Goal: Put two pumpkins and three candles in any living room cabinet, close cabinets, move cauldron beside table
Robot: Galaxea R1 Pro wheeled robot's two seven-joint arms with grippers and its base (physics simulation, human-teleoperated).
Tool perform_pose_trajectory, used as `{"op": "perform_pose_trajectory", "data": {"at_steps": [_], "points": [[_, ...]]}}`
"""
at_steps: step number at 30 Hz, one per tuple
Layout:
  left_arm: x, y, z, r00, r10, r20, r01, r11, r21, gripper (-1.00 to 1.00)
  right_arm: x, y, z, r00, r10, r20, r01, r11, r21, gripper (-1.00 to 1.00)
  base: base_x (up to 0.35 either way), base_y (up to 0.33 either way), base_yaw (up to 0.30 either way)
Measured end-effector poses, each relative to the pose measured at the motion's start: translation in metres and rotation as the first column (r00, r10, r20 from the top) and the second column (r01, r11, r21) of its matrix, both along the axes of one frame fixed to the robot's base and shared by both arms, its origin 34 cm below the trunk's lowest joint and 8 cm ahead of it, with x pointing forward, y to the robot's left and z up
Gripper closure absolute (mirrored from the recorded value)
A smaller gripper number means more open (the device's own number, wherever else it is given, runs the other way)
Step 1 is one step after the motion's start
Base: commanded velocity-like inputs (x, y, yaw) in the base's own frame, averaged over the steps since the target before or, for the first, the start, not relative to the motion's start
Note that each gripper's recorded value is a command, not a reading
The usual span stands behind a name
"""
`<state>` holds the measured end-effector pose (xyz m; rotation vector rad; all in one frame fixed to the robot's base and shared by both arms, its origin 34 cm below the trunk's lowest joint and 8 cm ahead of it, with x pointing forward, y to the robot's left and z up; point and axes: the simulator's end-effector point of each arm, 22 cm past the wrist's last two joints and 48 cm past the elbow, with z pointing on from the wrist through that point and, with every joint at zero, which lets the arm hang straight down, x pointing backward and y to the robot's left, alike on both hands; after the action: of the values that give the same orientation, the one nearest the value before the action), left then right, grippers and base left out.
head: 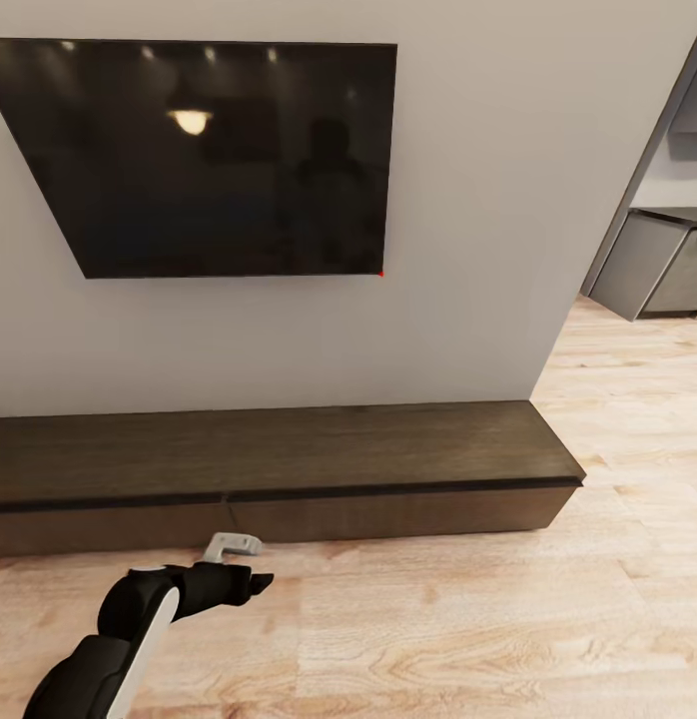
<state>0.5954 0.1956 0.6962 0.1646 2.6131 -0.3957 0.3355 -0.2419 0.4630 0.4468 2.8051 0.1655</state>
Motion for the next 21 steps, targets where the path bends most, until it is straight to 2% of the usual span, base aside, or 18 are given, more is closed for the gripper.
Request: {"op": "perform_pose_trajectory", "data": {"at_steps": [1,4,9,11,14,17,18,21], "points": [[0.0,-0.004,0.001,1.0,0.0,0.001,0.0,1.0,-0.01,-1.0,0.011,0.0,0.004,0.998,-0.053,0.024,0.052,0.998,0.022,-1.0,0.0,0.0,0.0],[0.001,-0.011,0.003,1.0,0.003,0.001,-0.003,0.999,-0.036,-1.0,0.033,0.002,0.012,0.985,-0.162,0.06,0.157,0.985,0.077,-1.0,0.0,0.0,0.0],[0.003,-0.021,0.01,1.0,0.013,-0.002,-0.013,0.995,-0.103,-1.0,0.066,0.007,0.026,0.95,-0.294,0.101,0.274,0.946,0.175,-1.0,0.0,0.0,0.0],[0.004,-0.024,0.008,1.0,0.015,-0.002,-0.015,0.993,-0.119,-1.0,0.073,0.014,0.027,0.943,-0.313,0.114,0.283,0.934,0.217,-1.0,0.0,0.0,0.0],[0.004,-0.028,0.005,1.0,0.016,-0.002,-0.016,0.991,-0.133,-1.0,0.083,0.026,0.03,0.938,-0.315,0.146,0.264,0.921,0.288,-1.0,0.0,0.0,0.0],[0.004,-0.029,0.0,1.0,0.016,-0.003,-0.017,0.99,-0.139,-1.0,0.089,0.034,0.031,0.935,-0.313,0.168,0.245,0.911,0.331,-1.0,0.0,0.0,0.0],[0.005,-0.035,0.002,1.0,0.019,-0.005,-0.02,0.984,-0.178,-1.0,0.092,0.038,0.032,0.934,-0.31,0.177,0.234,0.906,0.354,-1.0,0.0,0.0,0.0],[0.005,-0.041,0.001,1.0,0.021,-0.012,-0.023,0.974,-0.224,-1.0,0.093,0.039,0.028,0.933,-0.31,0.184,0.229,0.905,0.359,-1.0,0.0,0.0,0.0]]}}
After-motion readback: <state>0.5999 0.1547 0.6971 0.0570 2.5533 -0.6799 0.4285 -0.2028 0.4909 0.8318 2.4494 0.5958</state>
